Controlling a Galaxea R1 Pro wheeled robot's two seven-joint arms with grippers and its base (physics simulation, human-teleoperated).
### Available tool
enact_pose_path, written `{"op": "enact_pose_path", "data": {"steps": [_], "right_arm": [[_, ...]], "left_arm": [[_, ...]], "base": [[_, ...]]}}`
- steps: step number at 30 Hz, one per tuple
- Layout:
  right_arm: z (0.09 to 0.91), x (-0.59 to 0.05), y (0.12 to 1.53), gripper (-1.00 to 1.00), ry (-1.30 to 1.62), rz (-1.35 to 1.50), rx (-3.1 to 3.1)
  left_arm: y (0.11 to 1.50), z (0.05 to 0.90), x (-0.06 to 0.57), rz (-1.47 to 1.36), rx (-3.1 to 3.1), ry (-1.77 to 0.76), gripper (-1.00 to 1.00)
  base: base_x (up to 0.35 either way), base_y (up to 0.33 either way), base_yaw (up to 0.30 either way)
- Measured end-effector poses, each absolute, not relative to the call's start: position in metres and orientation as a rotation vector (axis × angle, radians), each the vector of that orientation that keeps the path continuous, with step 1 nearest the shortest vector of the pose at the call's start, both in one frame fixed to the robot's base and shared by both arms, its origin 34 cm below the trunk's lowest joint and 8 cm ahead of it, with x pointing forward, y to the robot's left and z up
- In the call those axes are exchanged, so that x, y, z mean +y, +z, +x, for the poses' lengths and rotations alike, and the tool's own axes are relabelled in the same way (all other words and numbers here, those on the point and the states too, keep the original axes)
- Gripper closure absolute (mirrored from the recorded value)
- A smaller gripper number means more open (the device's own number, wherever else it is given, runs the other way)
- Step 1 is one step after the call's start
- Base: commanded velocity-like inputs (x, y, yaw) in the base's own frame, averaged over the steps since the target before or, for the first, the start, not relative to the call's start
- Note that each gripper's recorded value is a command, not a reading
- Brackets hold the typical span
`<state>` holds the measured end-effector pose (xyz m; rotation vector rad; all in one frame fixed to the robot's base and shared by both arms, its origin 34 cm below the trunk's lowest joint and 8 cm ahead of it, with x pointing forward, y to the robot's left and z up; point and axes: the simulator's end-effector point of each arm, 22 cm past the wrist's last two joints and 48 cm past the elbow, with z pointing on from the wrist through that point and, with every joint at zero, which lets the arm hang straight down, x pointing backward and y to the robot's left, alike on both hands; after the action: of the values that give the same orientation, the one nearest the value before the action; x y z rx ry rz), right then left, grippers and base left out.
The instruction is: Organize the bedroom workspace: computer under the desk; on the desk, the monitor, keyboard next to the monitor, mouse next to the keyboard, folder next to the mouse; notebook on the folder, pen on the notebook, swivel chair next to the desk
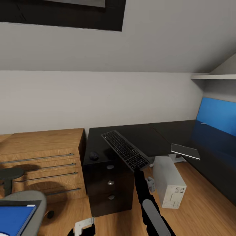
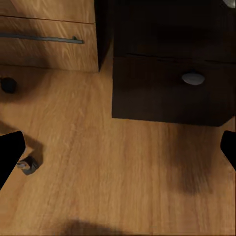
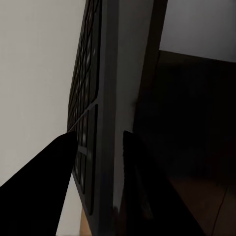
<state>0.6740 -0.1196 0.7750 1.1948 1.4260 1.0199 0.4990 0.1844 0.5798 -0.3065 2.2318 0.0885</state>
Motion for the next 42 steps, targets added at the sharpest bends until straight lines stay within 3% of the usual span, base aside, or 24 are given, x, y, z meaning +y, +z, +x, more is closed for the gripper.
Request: {"op": "enact_pose_path", "data": {"steps": [6,17,24,42], "right_arm": [[0.673,-0.120,0.769,1.00,1.010,1.200,1.438],[0.674,-0.144,0.758,1.00,0.951,1.263,1.402],[0.674,-0.144,0.758,1.00,0.951,1.263,1.401],[0.673,-0.137,0.758,1.00,0.976,1.272,1.402]], "left_arm": [[0.671,0.527,0.197,-0.391,2.182,0.025,-1.00],[0.697,0.547,0.255,-0.605,2.128,0.073,-1.00],[0.694,0.544,0.247,-0.579,2.141,0.069,-1.00],[0.689,0.537,0.222,-0.506,2.166,0.042,-1.00]], "base": [[0.000,0.000,0.002],[0.000,0.008,0.000],[0.000,0.195,0.000],[0.000,0.004,0.000]]}}
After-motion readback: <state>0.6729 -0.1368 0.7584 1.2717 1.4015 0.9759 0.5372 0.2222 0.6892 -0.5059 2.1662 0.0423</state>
